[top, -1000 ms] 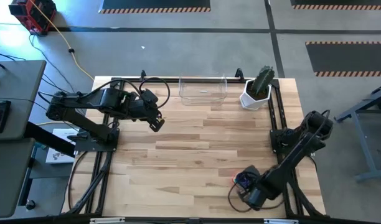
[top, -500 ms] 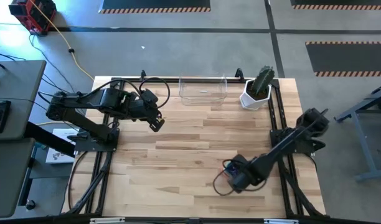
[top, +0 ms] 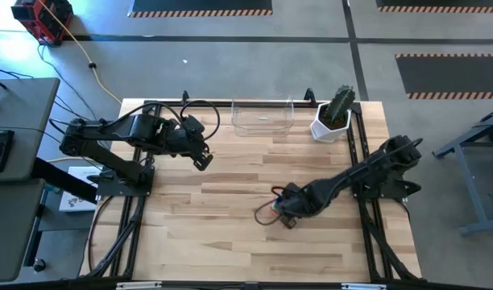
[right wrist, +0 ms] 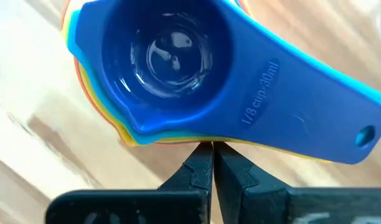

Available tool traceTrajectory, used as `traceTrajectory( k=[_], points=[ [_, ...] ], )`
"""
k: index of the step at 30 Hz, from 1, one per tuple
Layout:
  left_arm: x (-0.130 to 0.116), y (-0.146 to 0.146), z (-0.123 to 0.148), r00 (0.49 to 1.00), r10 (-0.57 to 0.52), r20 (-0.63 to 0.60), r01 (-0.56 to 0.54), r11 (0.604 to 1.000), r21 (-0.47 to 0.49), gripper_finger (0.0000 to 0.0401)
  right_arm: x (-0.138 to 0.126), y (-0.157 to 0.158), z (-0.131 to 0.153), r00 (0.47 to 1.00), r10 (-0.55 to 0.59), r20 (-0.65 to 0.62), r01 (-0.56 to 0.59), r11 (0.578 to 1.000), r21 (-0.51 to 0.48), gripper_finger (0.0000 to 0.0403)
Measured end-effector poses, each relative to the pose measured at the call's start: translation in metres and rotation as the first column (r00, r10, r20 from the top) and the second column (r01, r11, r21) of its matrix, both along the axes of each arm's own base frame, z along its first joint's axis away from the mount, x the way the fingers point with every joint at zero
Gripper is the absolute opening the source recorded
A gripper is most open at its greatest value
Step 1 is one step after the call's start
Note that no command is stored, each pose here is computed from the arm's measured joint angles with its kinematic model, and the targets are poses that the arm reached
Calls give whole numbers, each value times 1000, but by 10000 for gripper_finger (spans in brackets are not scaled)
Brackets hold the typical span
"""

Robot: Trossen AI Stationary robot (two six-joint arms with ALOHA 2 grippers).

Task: Nest measuring cups in basket
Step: Move the measuring cups to the center of the table, then put the measuring cups into the transparent bin

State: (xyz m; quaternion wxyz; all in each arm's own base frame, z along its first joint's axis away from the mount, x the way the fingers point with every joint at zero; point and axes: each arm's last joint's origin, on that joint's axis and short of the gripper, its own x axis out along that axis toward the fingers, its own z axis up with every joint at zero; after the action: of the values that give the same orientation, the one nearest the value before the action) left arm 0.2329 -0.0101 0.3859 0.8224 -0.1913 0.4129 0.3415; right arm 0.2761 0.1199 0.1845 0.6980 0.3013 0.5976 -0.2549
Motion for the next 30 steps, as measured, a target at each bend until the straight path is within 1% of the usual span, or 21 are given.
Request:
traceTrajectory(
  k=[9, 15, 18, 23, 26, 30],
  points=[
    [0, 0, 0, 1000, 0, 0, 0, 1000, 0, 115, 27, -33, -2, 993, 11, 116, -12, 1000, 9, 5],
    [0, 0, 0, 1000, 0, 0, 0, 1000, 0, 115, 41, -45, -9, 988, 38, 149, -52, 994, 93, 5],
    [0, 0, 0, 1000, -1, -1, 1, 1000, -1, 115, 40, -45, -7, 988, 42, 151, -62, 989, 132, 5],
    [0, 0, 0, 1000, -1, -1, 1, 1000, -2, 115, 33, -38, 12, 977, 46, 206, -78, 986, 149, 5],
    [0, 0, 0, 1000, -1, -1, 1, 1000, -3, 115, 27, -36, 26, 965, 53, 256, -89, 988, 130, 5],
    [0, 0, 0, 1000, -1, 0, 1, 1000, -4, 115, 22, -39, 41, 943, 103, 315, -134, 988, 78, 5]
  ],
)
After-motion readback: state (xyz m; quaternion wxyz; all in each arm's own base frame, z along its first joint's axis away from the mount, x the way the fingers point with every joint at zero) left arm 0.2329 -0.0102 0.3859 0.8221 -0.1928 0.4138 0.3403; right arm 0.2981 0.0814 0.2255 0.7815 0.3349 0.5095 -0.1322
